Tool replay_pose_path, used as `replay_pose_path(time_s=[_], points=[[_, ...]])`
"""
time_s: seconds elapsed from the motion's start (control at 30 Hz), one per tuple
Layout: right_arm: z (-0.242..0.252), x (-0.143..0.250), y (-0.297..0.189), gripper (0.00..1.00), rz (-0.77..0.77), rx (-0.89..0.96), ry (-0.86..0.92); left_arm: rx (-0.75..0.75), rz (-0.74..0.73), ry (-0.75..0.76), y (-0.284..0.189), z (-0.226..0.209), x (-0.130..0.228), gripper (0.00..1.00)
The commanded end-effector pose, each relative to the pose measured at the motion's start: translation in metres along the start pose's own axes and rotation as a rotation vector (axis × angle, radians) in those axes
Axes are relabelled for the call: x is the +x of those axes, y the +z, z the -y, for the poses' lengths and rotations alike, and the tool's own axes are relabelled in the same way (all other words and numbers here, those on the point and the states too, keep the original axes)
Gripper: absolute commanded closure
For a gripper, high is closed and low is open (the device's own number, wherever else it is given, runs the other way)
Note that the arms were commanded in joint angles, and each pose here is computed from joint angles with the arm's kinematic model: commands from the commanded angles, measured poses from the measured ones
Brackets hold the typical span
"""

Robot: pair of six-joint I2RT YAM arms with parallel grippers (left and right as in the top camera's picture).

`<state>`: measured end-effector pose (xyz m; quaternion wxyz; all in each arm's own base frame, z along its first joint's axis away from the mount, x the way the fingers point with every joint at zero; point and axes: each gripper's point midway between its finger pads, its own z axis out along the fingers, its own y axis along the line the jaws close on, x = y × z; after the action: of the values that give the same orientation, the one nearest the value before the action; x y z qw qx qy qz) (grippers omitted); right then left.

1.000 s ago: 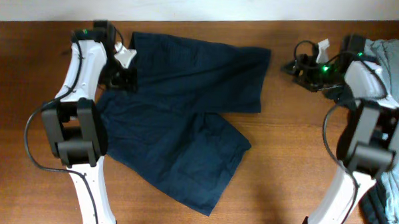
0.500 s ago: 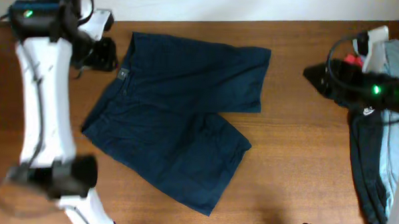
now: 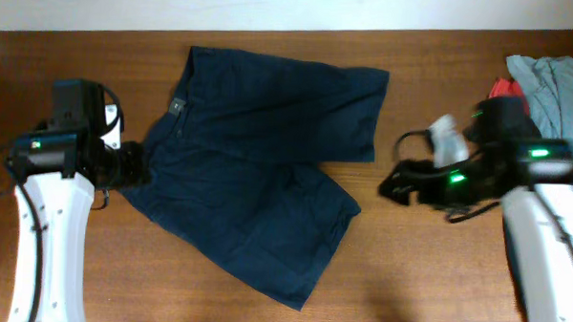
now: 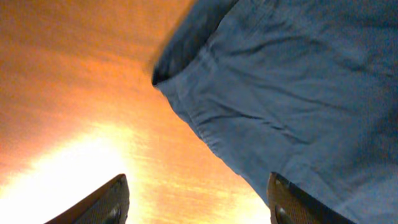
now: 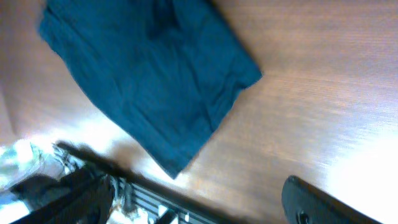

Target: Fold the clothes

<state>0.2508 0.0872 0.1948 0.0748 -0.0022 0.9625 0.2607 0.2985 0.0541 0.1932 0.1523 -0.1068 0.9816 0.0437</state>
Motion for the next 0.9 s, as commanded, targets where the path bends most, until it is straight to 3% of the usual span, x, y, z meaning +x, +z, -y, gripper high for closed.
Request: replay_pose_path(time_s=[0.0,0.27,0.37,0.43,0.53,0.63,0.7,0.8,0.87], points=[[0.008,0.031,0.06,0.08,-0.128,0.021,0.047,0.051,-0.092,-0.088,0.04,-0.005,0.012,0.28],[0.0,0.079,0.138,0.12,-0.336,0.045,0.121,0.034,-0.265,-0.102,0.127,-0.004,0.017,0.29],[-0.014,0.096,0.159,0.15,-0.403,0.059,0.055,0.018,-0.301,-0.104,0.144,-0.008,0.02,0.3],[-0.02,0.102,0.171,0.23,-0.427,0.065,0.027,0.002,-0.309,-0.11,0.15,-0.013,0.021,0.29],[-0.011,0.11,0.194,0.47,-0.478,0.125,0.039,-0.001,-0.335,-0.132,0.151,-0.02,0.027,0.29],[-0.002,0.115,0.205,0.61,-0.517,0.146,0.062,0.009,-0.34,-0.146,0.151,-0.022,0.028,0.3],[0.002,0.118,0.21,0.79,-0.538,0.156,0.073,0.026,-0.34,-0.155,0.15,-0.021,0.028,0.3],[0.002,0.118,0.21,0.84,-0.537,0.154,0.065,0.026,-0.341,-0.155,0.15,-0.021,0.028,0.3],[0.008,0.119,0.208,0.94,-0.538,0.189,0.059,0.026,-0.347,-0.155,0.15,-0.021,0.029,0.3]])
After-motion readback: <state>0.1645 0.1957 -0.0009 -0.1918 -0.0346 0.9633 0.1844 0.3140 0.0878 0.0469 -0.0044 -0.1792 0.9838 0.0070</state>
